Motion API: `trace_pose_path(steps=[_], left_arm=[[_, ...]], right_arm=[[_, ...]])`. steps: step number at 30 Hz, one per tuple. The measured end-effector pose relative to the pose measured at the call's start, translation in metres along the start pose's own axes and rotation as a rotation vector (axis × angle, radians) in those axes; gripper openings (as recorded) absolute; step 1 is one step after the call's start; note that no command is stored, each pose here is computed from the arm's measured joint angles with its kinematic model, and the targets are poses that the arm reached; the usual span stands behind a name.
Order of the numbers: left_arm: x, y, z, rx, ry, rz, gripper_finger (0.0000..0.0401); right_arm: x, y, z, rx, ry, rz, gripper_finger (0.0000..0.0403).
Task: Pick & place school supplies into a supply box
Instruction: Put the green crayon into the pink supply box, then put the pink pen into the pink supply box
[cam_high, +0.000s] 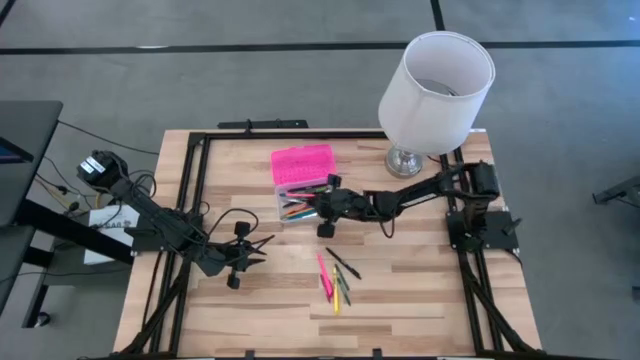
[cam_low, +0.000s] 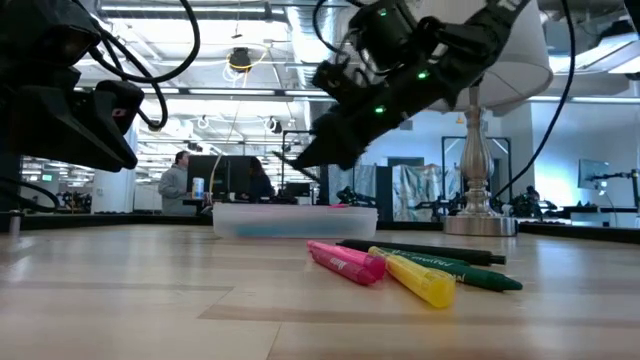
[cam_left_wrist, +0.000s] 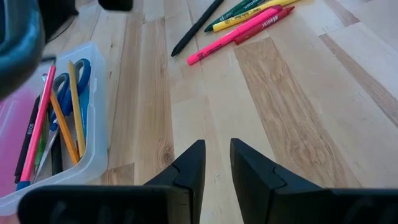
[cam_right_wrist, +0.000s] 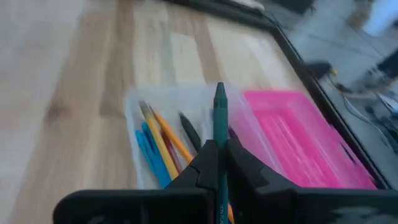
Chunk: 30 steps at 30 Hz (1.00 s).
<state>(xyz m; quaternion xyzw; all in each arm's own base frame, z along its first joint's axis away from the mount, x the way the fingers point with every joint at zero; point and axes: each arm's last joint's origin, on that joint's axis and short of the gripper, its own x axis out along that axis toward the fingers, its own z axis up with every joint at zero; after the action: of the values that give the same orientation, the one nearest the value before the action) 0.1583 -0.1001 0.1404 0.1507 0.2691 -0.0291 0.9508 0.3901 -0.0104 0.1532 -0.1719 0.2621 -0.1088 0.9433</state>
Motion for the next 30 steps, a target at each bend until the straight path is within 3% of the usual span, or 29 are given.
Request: trace_pose_path(steps=[6, 15, 22, 30], left_arm=[[0.000, 0.000, -0.001, 0.003, 0.005, 0.000, 0.0071], [0.000, 0.000, -0.002, -0.007, 0.019, -0.007, 0.0071], [0.000, 0.000, -0.002, -0.018, 0.016, -0.013, 0.0071], [0.000, -0.001, -0.002, -0.019, 0.016, -0.023, 0.0071]], right_arm=[[0.028, 0.006, 0.000, 0.054, 0.023, -0.045, 0.0008], [0.028, 0.002, 0.011, 0.071, 0.016, -0.069, 0.0030], [0.031, -0.003, 0.008, 0.130, 0.051, -0.076, 0.0076], [0.027, 0.003, 0.012, 0.117, 0.042, -0.121, 0.0120]])
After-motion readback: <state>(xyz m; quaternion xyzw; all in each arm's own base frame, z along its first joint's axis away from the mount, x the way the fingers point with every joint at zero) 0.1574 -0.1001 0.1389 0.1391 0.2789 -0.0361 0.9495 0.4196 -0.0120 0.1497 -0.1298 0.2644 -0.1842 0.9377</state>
